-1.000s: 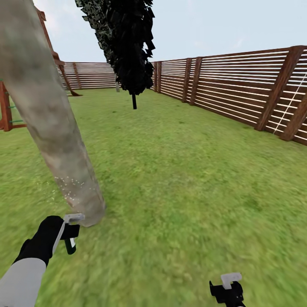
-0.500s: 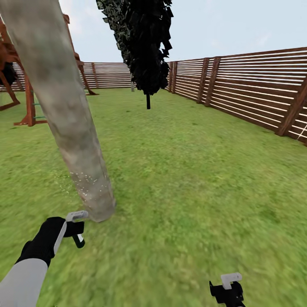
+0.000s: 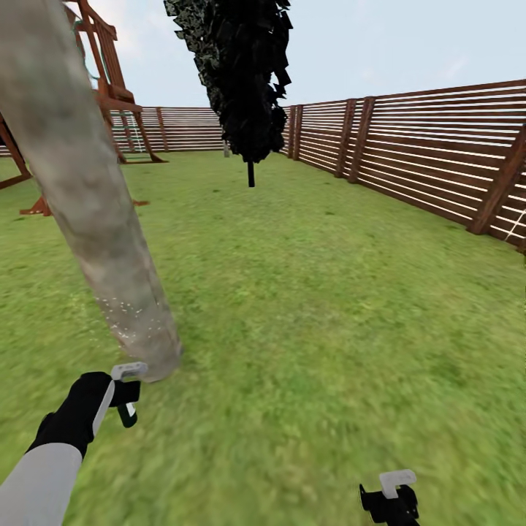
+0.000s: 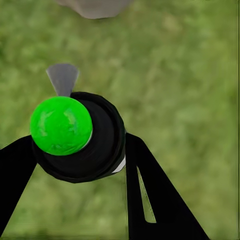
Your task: In the garden, pick up the pesticide atomizer on the floor and spray pesticide onto both trees until each tree trunk is fully covered.
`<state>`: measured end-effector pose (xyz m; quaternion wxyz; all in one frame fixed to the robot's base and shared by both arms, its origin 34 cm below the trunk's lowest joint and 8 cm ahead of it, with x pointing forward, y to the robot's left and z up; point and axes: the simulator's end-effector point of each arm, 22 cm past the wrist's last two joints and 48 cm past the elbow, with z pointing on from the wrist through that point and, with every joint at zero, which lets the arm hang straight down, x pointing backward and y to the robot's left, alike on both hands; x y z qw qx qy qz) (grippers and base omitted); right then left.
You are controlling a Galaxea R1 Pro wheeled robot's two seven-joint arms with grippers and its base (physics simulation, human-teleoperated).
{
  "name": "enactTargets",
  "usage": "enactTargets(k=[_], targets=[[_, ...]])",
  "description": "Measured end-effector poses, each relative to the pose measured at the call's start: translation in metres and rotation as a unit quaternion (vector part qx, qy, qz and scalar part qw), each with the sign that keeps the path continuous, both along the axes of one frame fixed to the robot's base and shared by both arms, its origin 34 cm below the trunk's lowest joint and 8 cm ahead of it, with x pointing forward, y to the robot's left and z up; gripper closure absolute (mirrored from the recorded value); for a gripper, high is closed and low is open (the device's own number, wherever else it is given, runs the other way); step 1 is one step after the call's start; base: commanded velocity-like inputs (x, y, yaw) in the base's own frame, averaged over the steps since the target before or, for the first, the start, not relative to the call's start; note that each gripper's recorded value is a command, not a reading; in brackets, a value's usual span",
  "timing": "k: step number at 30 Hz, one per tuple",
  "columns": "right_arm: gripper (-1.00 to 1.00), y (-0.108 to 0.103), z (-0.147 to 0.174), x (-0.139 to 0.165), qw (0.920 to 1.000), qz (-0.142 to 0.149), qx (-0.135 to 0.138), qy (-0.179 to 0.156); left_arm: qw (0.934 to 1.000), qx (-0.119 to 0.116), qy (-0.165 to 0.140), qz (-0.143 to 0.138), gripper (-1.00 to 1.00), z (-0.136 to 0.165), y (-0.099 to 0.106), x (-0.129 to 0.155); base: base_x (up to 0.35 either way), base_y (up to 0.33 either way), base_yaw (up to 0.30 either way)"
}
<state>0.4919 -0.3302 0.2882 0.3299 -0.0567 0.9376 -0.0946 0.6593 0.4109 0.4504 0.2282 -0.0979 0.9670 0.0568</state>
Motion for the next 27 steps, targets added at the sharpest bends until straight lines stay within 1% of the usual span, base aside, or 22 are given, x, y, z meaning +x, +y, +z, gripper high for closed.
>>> enactTargets(k=[2, 6, 8, 10, 11, 18, 27], targets=[[-1.0, 0.001, 0.0, 0.0, 1.0, 0.0, 0.001, 0.0, 1.0, 0.002, 0.0, 0.002, 1.0, 0.0, 0.003, -0.001, 0.109, -0.273, 0.131], [-1.0, 0.001, 0.0, 0.0, 1.0, 0.0, 0.001, 0.0, 1.0, 0.004, 0.0, 0.004, 1.0, 0.001, 0.007, -0.001, 0.154, -0.26, 0.259], [-1.0, 0.001, 0.0, 0.0, 1.0, 0.0, 0.001, 0.0, 0.9999, 0.012, 0.001, 0.008, 1.0, 0.001, 0.01, -0.002, 0.163, -0.254, 0.275], [-1.0, 0.001, 0.0, 0.0, 1.0, 0.0, 0.001, 0.0, 0.9993, 0.031, 0.005, 0.019, 1.0, 0.002, 0.019, -0.004, 0.168, -0.248, 0.276], [-1.0, 0.001, 0.0, 0.0, 1.0, 0.0, 0.001, 0.0, 0.9992, 0.033, 0.006, 0.022, 1.0, 0.002, 0.019, -0.005, 0.169, -0.247, 0.276], [-1.0, 0.001, 0.0, 0.0, 1.0, 0.0, 0.001, 0.0, 0.9992, 0.031, 0.006, 0.023, 1.0, 0.001, 0.015, -0.004, 0.186, -0.233, 0.265], [-1.0, 0.002, 0.0, 0.0, 1.0, 0.001, 0.001, 0.001, 0.9994, 0.026, 0.005, 0.022, 1.0, 0.0, 0.009, -0.004, 0.234, -0.189, 0.013]])
